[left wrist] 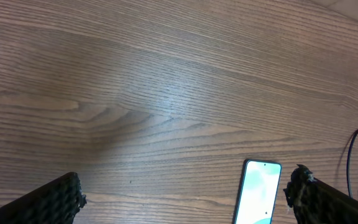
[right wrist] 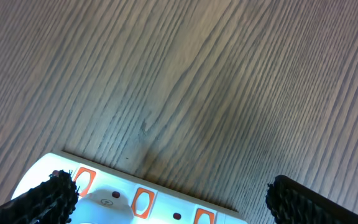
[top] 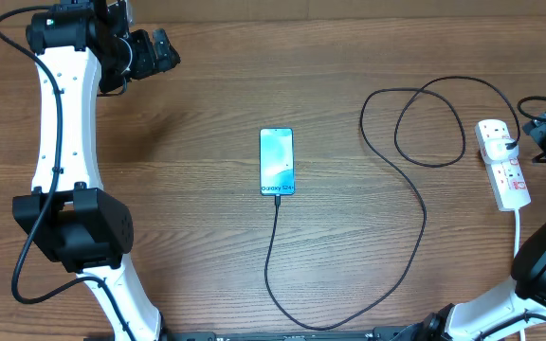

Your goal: Plug charger to phone and switch on socket

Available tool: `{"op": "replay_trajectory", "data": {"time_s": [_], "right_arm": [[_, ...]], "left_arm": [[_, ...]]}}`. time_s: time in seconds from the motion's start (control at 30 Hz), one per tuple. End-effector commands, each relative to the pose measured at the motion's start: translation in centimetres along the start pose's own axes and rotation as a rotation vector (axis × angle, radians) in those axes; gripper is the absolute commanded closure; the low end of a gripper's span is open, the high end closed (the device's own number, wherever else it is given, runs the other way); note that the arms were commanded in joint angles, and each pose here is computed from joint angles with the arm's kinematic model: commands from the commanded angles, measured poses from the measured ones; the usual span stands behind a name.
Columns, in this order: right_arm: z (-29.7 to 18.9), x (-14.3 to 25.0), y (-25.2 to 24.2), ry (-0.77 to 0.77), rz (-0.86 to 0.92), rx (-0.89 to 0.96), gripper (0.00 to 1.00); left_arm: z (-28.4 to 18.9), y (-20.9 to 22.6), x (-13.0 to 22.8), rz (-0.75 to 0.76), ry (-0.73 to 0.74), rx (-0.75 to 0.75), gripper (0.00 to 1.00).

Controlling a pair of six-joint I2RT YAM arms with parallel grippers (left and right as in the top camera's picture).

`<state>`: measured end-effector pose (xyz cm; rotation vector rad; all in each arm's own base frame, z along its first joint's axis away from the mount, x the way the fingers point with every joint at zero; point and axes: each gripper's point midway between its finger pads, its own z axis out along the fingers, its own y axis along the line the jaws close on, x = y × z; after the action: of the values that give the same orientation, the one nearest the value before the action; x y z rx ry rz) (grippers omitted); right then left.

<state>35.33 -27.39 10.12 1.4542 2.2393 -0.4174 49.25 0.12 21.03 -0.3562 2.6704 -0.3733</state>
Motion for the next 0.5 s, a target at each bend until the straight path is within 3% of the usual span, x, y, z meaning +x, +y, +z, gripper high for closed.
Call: {"op": "replay_trajectory", "data": {"time_s": [0.0,0.33,0.47], "right_arm": [[0.1,-0.4,-0.4,-0.018,-0.001,0.017,0.01],[0.2,-0.4,-0.5,-0.016,-0.039,0.021,0.01],[0.3,0.5,-2.1,0.027,0.042,0.070,0.00]], "left_arm": [[-0.7,-0.5,-0.3,0.001,-0.017,0.014,0.00],[-0.7,-0.5,-0.3,0.001,-0.017,0.014,0.01],[-0.7,-0.5,-0.3,0.001,-0.017,0.014,0.00]]}}
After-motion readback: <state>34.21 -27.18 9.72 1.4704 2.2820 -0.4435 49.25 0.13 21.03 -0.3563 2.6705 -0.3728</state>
